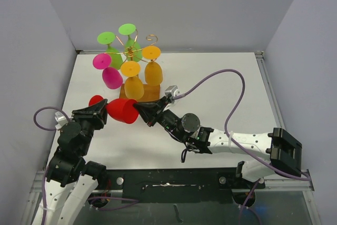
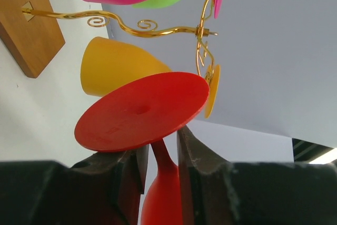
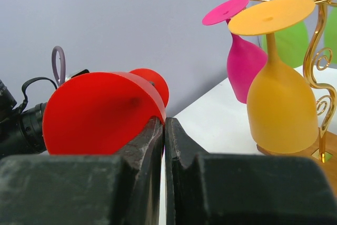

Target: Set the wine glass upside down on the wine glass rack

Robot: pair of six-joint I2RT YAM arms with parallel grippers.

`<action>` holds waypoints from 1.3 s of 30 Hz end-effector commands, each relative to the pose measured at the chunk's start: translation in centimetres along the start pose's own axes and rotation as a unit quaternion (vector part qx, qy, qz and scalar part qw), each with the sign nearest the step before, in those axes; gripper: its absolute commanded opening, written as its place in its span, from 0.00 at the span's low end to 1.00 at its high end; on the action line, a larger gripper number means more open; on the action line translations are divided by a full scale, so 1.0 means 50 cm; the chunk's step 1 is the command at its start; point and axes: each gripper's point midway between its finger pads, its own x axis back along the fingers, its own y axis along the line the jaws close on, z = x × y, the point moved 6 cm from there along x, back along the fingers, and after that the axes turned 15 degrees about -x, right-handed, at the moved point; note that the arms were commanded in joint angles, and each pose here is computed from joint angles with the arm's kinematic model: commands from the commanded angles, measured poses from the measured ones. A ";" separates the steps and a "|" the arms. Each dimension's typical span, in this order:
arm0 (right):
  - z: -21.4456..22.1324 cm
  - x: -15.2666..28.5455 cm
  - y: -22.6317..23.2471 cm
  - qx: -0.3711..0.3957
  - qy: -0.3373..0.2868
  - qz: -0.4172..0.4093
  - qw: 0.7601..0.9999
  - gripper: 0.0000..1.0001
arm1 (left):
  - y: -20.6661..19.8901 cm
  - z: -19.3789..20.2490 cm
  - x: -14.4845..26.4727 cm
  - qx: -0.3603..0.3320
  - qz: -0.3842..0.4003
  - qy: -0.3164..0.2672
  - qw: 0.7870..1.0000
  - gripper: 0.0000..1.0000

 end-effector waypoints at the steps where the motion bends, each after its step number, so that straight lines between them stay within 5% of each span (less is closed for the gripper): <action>1: -0.014 0.008 0.037 -0.019 0.001 -0.049 0.999 0.02 | -0.055 -0.026 0.011 0.011 0.045 -0.039 0.998 0.20; 11: 0.016 0.011 0.033 -0.022 0.040 -0.055 0.997 0.09 | -0.065 -0.034 0.006 0.022 0.065 -0.056 0.996 0.00; 20: 0.024 0.024 0.016 -0.028 0.068 -0.021 0.997 0.45 | -0.075 -0.046 0.017 -0.019 0.093 -0.083 0.992 0.00; 26: 0.014 0.058 -0.008 -0.006 0.113 0.030 0.993 0.56 | -0.089 -0.070 0.043 -0.106 0.120 -0.128 0.979 0.00; 34: -0.057 0.089 -0.007 -0.001 0.117 0.063 0.991 0.67 | -0.130 -0.093 0.086 -0.287 0.169 -0.179 0.926 0.00; 39: -0.088 0.084 0.012 -0.026 0.094 0.058 0.993 0.69 | -0.175 -0.080 0.109 -0.429 0.245 -0.178 0.851 0.00</action>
